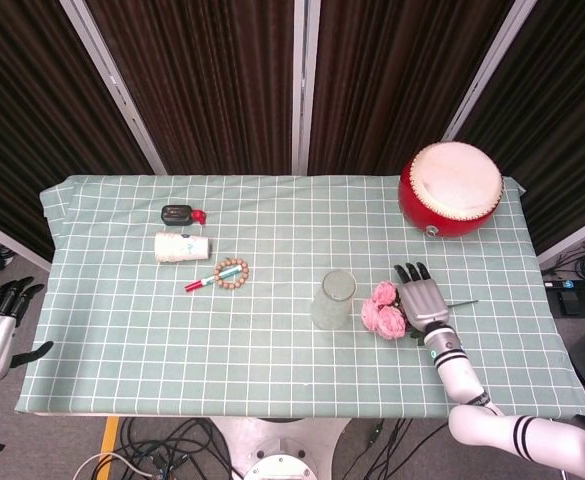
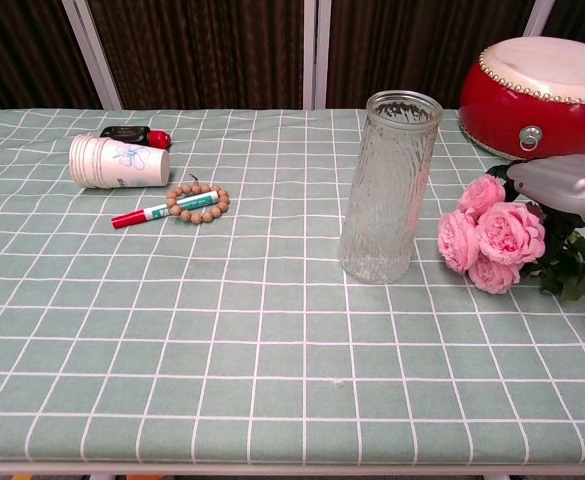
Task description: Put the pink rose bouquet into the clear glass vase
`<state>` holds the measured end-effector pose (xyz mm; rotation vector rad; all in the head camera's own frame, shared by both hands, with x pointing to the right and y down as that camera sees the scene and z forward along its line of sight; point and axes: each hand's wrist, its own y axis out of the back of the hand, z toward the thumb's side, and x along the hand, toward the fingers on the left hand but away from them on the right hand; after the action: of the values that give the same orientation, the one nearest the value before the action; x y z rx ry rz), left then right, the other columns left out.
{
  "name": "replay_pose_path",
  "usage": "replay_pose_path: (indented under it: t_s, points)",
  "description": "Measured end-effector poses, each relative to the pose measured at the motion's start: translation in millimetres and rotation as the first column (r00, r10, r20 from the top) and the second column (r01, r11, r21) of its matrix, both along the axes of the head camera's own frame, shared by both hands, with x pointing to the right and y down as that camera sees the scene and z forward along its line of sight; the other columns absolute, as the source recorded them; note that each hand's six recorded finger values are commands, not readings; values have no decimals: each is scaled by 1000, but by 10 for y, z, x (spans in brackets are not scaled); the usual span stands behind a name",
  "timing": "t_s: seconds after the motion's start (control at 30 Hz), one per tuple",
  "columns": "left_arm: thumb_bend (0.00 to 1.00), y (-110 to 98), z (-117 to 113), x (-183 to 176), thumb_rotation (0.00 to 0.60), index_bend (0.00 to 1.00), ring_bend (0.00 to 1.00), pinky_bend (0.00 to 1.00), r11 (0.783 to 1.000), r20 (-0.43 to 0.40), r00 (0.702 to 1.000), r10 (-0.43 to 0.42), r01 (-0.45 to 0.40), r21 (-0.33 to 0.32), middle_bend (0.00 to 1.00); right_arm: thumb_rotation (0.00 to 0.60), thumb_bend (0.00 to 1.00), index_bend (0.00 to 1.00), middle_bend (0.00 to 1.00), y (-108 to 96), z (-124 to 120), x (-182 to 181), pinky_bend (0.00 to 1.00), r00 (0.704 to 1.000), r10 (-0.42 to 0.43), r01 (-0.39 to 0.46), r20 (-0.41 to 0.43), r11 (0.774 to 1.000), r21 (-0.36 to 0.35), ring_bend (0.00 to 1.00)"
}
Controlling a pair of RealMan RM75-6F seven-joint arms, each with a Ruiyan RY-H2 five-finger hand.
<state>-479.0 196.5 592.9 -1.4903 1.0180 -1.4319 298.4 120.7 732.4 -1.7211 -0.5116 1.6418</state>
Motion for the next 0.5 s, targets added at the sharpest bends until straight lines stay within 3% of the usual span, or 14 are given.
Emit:
replay_pose_path:
  t_s: [0.3,0.5]
  points:
    - [0,-6,27,31,600,176,108,292,1000,3,1000,7,-7,-10,116,600,80,758,136,-110,-326,251,0,996,67,-72,59,993,89,0]
    - [0,-22,42,76,600,175,107,292,1000,5,1000,17,-17,-13,116,600,80,761,152,-247,-808,436,0,982,117,-143,149,975,172,0]
